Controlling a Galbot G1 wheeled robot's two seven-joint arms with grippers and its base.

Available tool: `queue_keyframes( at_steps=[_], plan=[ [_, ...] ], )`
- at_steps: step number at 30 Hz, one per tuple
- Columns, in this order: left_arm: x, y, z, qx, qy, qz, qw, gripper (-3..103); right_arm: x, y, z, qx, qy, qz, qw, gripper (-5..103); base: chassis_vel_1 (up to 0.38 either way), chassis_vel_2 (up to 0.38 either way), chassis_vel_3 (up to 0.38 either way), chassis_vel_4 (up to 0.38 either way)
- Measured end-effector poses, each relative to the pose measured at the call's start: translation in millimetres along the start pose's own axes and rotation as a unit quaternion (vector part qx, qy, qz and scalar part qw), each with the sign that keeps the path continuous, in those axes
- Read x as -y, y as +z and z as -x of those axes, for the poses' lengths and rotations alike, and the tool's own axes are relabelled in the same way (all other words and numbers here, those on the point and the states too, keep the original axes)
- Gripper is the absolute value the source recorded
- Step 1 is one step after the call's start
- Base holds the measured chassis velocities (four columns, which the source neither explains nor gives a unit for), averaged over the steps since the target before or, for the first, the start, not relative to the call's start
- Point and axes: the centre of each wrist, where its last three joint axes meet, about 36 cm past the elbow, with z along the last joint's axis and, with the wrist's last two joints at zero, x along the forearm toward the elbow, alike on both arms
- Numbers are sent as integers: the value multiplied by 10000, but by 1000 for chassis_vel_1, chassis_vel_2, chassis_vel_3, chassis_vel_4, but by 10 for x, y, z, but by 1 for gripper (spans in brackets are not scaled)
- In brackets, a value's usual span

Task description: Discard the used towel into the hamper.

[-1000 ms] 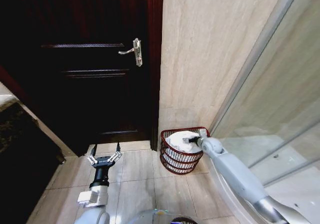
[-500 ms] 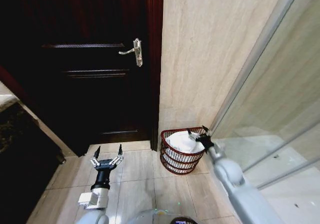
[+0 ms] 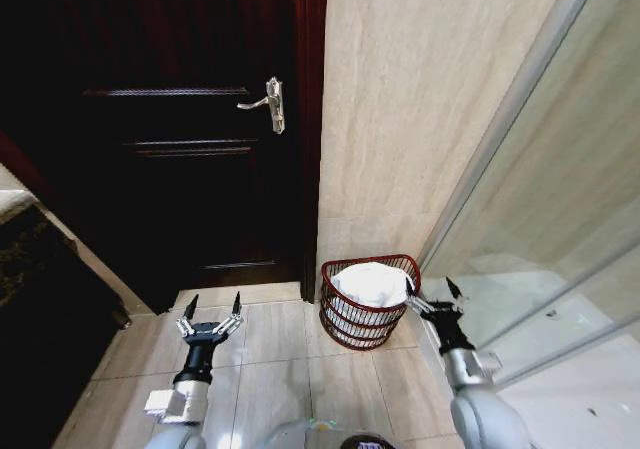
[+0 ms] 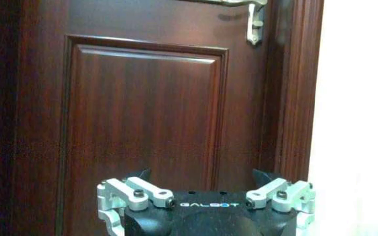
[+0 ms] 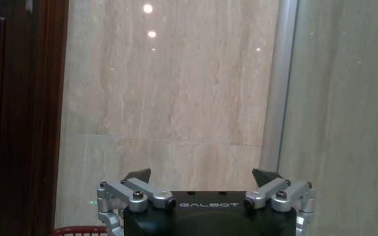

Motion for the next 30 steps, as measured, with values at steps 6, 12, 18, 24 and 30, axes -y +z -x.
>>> queue_keyframes(
  at_steps=[6, 12, 18, 24, 30],
  plan=[
    [-25, -32, 17, -16, 77, 85, 9999, 100, -46, -172, -50, 123, 10, 27, 9999, 100, 0, 0, 0, 0],
    [-66, -49, 18, 25, 14, 125, 9999, 100, -31, -271, -3, 74, -1, 24, 10000, 100, 0, 0, 0, 0],
    [-102, -3, 11, 37, -51, 139, 9999, 100, -72, -275, 29, -14, -89, 60, 9999, 100, 9, 6, 5, 5],
    [-126, 72, 4, 0, -96, 157, 9998, 100, -86, -270, 84, -53, -132, 63, 9999, 100, 18, 23, 12, 12],
    [-93, 103, 8, 25, -119, 110, 9999, 100, -90, -214, 84, -133, -186, 43, 9997, 100, 6, 8, 4, 3]
  ],
)
